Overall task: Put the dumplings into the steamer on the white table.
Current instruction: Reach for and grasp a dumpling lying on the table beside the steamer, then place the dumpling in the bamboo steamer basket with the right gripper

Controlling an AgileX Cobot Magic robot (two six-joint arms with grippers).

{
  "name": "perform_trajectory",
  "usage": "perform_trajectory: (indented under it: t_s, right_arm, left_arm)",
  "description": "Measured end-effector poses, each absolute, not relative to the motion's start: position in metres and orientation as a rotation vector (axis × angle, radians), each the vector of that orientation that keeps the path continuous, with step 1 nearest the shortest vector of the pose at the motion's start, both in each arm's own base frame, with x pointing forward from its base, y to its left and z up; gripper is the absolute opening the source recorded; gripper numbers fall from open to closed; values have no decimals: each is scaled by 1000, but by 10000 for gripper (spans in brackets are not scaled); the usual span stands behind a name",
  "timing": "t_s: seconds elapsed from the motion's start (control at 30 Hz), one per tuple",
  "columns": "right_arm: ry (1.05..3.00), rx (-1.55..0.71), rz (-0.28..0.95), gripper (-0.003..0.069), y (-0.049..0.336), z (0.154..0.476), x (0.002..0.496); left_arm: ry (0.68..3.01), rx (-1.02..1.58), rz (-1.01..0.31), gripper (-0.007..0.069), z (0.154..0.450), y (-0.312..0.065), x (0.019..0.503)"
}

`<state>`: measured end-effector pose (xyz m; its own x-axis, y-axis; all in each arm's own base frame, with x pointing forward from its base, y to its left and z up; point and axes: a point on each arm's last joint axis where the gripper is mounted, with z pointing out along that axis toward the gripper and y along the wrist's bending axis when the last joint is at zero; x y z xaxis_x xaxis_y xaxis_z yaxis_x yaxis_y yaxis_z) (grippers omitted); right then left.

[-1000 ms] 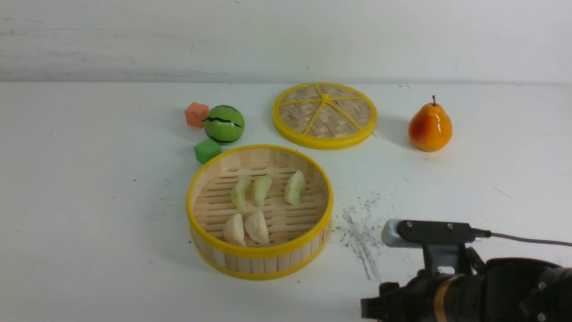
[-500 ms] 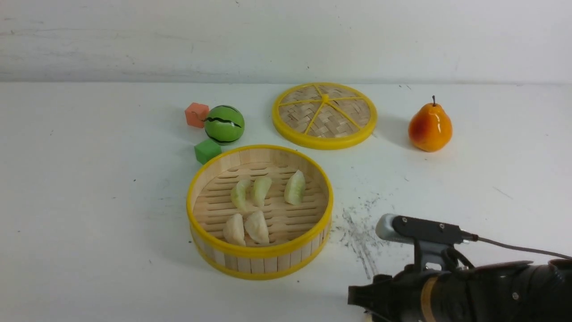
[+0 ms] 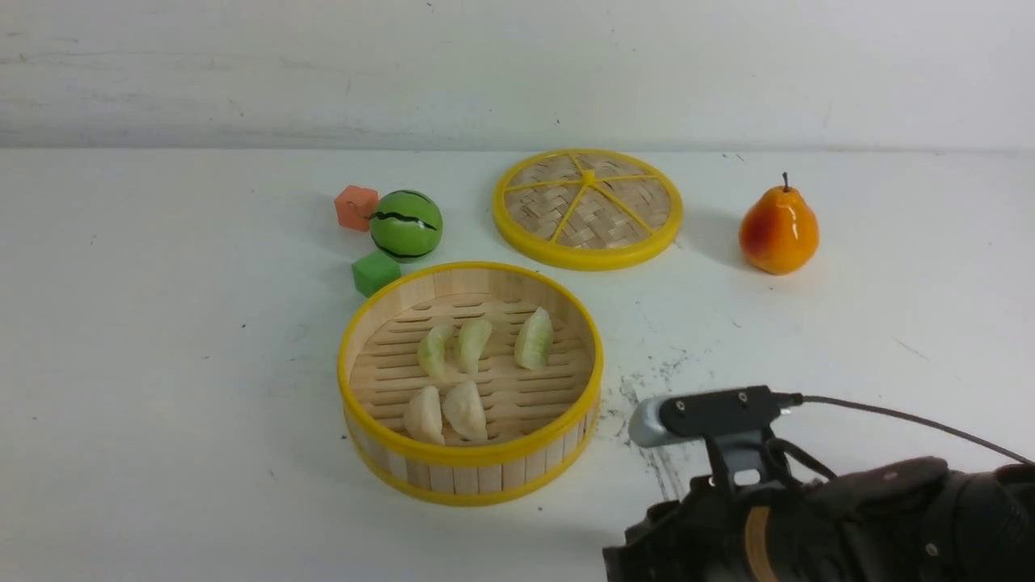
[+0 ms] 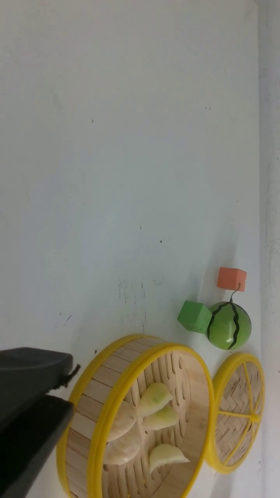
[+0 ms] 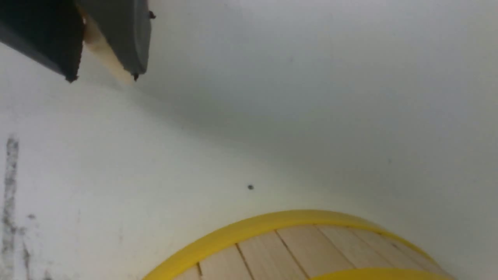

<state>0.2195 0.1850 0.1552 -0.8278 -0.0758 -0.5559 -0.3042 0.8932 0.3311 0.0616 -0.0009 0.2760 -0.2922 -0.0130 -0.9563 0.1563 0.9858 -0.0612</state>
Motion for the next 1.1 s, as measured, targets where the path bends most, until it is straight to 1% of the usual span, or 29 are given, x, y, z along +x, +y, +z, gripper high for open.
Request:
perform_trajectory:
  t_s: [0.03, 0.13, 0.2, 0.33, 0.53, 0.6, 0.67, 0.73, 0.77, 0.8, 0.83, 0.87, 0.97, 1.03, 1.1]
  right_arm:
    - [2492, -304, 557, 78, 187, 158, 221]
    - [2455, -355, 554, 0, 189, 165, 224]
    - [2429, -370, 565, -12, 191, 171, 226]
    - [2379, -422, 566, -12, 192, 182, 226]
    - [2367, -451, 553, -1, 192, 183, 226]
    - [2367, -451, 552, 28, 192, 183, 226]
    - [2374, -433, 567, 94, 192, 183, 226]
    - [2378, -432, 585, 188, 193, 183, 225]
    - [2378, -444, 594, 251, 193, 183, 225]
    - [2376, -458, 594, 291, 194, 183, 224]
    - [2373, -476, 592, 349, 194, 183, 224]
    - [2370, -493, 588, 382, 194, 183, 224]
    - [2366, -519, 582, 445, 194, 183, 223]
    - [2361, -543, 567, 458, 194, 183, 223]
    - [2347, -568, 525, 452, 192, 183, 225]
  left_arm:
    - [1861, 104, -166, 95, 276, -1, 62]
    - [1861, 104, -166, 96, 276, -1, 62]
    - [1860, 105, -167, 96, 276, -1, 62]
    - [1857, 106, -169, 96, 276, -1, 62]
    - [1856, 106, -170, 96, 276, -1, 62]
    - [1856, 106, -170, 96, 276, -1, 62]
    - [1855, 107, -169, 96, 276, -1, 62]
    - [1855, 107, -169, 96, 276, -1, 62]
    - [1855, 107, -169, 96, 276, -1, 62]
    - [1855, 107, -169, 96, 276, -1, 62]
    - [1855, 107, -169, 96, 276, -1, 62]
    - [1855, 107, -168, 96, 277, -1, 62]
    - [1855, 107, -168, 96, 277, -1, 62]
    - [1855, 107, -168, 99, 277, -1, 62]
    - [1855, 107, -168, 99, 277, -1, 62]
